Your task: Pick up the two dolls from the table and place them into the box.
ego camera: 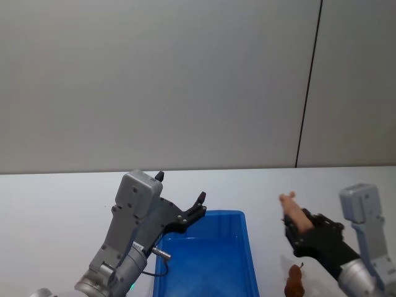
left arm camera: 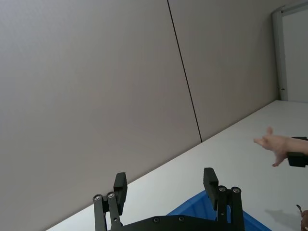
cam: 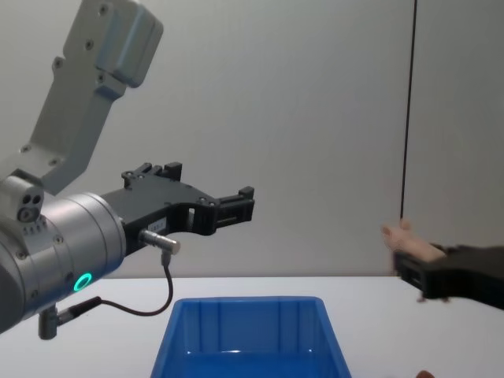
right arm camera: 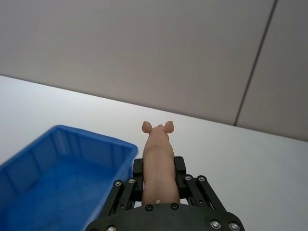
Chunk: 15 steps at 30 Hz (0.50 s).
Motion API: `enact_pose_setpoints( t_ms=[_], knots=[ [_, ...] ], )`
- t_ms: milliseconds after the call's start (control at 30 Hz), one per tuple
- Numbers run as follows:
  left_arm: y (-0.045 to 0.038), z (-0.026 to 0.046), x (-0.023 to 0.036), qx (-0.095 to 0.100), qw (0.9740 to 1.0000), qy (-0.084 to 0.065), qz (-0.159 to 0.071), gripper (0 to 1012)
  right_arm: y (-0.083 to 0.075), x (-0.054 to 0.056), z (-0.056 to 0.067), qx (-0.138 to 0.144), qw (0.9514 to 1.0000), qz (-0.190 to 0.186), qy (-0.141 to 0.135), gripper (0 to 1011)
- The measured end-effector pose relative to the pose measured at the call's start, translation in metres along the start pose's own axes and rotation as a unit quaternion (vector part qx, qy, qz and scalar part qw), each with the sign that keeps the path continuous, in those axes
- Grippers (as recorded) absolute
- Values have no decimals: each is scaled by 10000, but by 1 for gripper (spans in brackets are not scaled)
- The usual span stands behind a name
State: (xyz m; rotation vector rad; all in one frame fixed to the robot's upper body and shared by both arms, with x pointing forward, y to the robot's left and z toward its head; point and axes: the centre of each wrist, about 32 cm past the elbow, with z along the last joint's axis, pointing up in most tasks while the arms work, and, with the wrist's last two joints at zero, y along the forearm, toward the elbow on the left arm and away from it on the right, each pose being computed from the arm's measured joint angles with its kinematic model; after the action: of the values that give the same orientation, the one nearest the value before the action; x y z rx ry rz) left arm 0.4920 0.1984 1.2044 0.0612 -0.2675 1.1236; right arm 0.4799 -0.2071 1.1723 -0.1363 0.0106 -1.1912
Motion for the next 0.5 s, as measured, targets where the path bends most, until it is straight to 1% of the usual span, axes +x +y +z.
enact_pose_setpoints(
  t_ms=[133, 167, 200, 233, 367, 433, 467, 500],
  knots=[
    [0, 0, 0, 0, 10000, 0, 0, 1001, 106, -75, 112, 61, 9995, 318, 0, 369],
    [0, 0, 0, 0, 10000, 0, 0, 1001, 106, -75, 112, 61, 9995, 318, 0, 371],
    [0, 0, 0, 0, 10000, 0, 0, 1000, 152, -106, 145, 65, 9990, 439, 11, 369],
    [0, 0, 0, 0, 10000, 0, 0, 1001, 170, -119, 157, 68, 9988, 481, 19, 369],
    [0, 0, 0, 0, 10000, 0, 0, 1000, 286, -202, 224, 27, 9969, 783, 79, 369],
    [0, 0, 0, 0, 10000, 0, 0, 1001, 353, -254, 249, -17, 9955, 941, 124, 369],
    [0, 0, 0, 0, 10000, 0, 0, 1000, 404, -297, 267, -53, 9942, 1061, 162, 373],
    [0, 0, 0, 0, 10000, 0, 0, 1001, 425, -315, 274, -63, 9938, 1097, 176, 373]
  ],
)
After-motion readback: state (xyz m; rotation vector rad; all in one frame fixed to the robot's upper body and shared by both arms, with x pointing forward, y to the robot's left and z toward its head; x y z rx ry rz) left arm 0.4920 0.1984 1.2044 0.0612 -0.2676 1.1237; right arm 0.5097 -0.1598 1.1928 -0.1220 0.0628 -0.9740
